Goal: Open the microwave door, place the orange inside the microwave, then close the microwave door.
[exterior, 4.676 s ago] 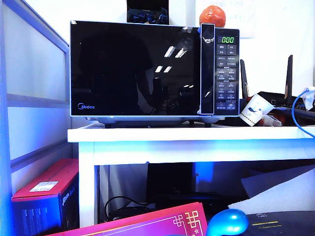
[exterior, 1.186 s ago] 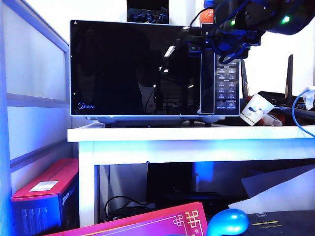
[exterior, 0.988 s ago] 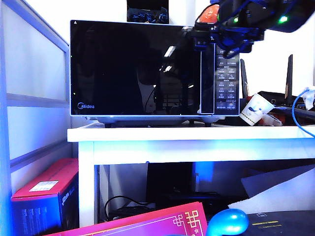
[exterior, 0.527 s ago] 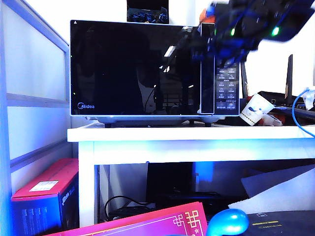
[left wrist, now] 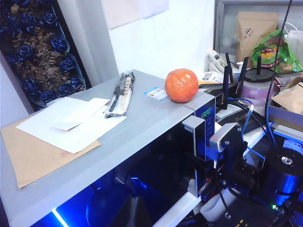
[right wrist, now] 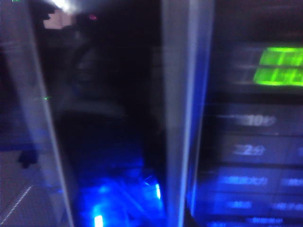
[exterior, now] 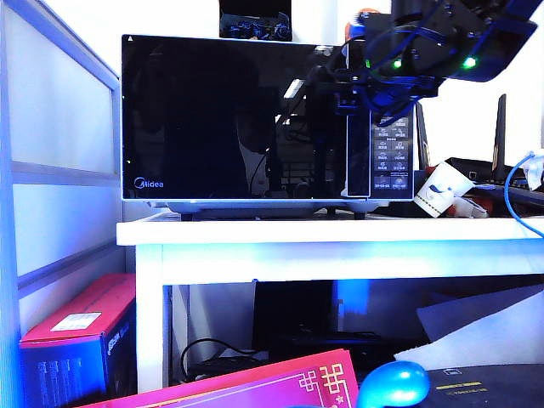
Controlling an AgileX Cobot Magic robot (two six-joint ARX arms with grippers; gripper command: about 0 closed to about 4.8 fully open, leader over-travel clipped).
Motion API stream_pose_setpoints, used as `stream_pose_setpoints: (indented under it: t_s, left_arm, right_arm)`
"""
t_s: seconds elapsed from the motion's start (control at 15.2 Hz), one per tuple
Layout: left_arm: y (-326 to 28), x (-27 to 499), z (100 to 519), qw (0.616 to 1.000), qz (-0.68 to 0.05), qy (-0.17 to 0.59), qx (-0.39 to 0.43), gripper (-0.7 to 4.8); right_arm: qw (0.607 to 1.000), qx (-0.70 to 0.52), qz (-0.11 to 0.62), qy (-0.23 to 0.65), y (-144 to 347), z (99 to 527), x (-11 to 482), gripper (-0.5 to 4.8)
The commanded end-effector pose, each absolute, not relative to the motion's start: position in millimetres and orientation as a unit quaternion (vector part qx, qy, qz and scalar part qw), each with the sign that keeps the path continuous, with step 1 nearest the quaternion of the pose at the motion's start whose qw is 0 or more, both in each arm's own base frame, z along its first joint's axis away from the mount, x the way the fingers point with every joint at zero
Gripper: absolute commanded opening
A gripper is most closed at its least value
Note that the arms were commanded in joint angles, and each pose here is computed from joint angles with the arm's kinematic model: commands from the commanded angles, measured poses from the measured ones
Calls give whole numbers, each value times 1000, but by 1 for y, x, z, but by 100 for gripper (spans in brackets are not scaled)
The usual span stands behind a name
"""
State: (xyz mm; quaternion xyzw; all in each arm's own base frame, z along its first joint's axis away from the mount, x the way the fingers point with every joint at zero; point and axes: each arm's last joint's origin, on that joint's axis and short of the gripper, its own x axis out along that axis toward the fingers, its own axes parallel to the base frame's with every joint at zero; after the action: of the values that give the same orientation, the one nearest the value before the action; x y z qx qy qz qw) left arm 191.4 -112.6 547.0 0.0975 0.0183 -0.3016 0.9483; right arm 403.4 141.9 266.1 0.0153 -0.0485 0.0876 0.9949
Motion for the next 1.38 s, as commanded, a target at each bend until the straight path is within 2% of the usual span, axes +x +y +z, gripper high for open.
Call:
stream_pose_setpoints:
  t_s: [0.07,0.59,0.72,1.38]
  left_arm:
    - [-111,189,550,948,-303,11,96,-5]
    - [-111,189,549,948,-303,13,96,-5]
    - [-111,189,549,948,-303,13,96,-5]
    - [-111,189,548,948,-304,18,98,-5]
  right_arm:
    - [993,18,101,-60,142,271,403,136]
    - [994,18,93,-57,144,270,402,134]
    - [996,16,67,-53,146,271,400,135]
    - [997,4,71,-26,151,281,389,134]
